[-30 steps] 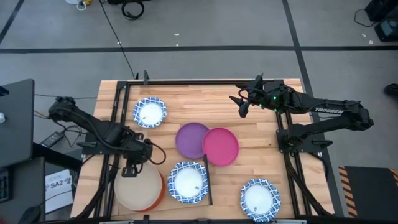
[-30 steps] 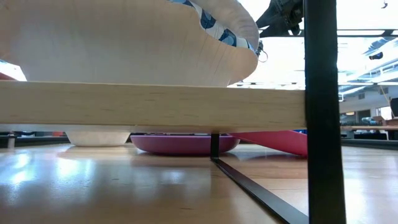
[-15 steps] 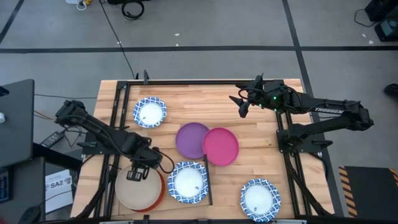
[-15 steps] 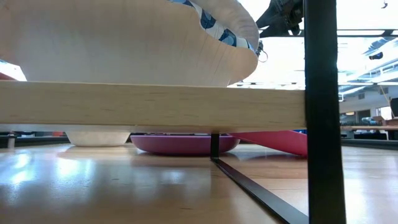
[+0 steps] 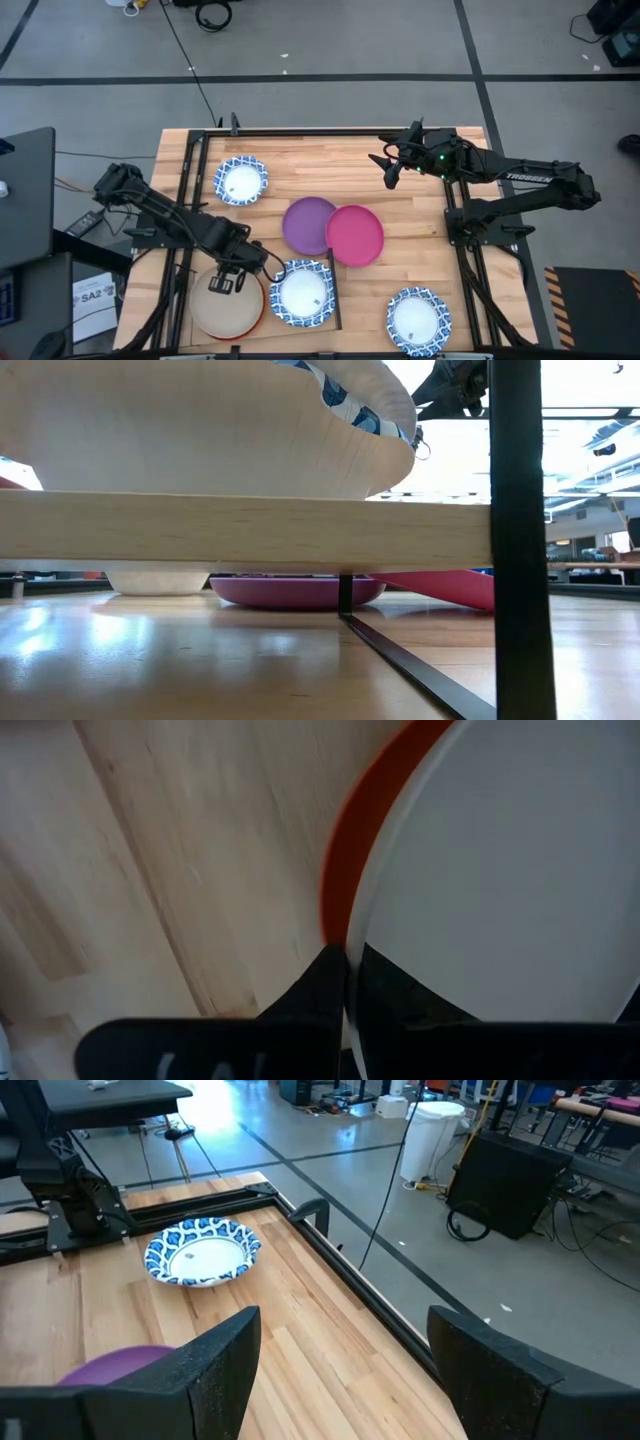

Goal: Place and stack plates onto a shelf
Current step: Stack the gray plate on top of the orange plate on the shelf, then stack the top blue patterned bowl on top of the blue patterned bowl on the shelf

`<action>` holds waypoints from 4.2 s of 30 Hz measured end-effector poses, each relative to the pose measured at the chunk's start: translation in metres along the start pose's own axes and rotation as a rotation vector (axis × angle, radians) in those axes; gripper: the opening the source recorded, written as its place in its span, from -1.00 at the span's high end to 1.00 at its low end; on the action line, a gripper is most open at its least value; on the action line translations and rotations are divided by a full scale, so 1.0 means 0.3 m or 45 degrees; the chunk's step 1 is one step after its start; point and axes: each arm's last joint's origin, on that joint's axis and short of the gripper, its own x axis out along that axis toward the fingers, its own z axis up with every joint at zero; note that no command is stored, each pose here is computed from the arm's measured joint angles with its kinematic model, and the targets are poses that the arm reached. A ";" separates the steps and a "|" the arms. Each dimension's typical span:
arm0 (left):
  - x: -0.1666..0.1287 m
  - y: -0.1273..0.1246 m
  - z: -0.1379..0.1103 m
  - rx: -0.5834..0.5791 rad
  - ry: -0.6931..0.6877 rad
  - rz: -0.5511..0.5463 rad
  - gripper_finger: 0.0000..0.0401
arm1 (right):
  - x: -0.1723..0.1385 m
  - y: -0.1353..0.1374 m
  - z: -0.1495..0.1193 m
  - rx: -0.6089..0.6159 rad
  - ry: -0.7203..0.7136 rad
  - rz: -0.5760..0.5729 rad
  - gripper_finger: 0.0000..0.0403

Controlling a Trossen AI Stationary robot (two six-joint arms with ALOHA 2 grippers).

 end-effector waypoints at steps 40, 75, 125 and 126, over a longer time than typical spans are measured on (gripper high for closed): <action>-0.002 0.016 0.011 -0.014 -0.093 0.241 0.10 | 0.000 0.000 0.000 0.000 0.000 0.000 -0.44; -0.061 0.472 0.008 -0.451 -0.095 0.484 0.08 | 0.000 0.000 0.000 0.000 0.001 0.000 -0.44; 0.147 0.767 0.049 -0.997 0.060 0.491 0.08 | 0.000 0.000 0.000 0.000 0.000 0.000 -0.44; 0.149 0.772 0.047 -1.003 0.064 0.494 0.08 | 0.000 0.000 0.000 0.000 0.000 0.000 -0.44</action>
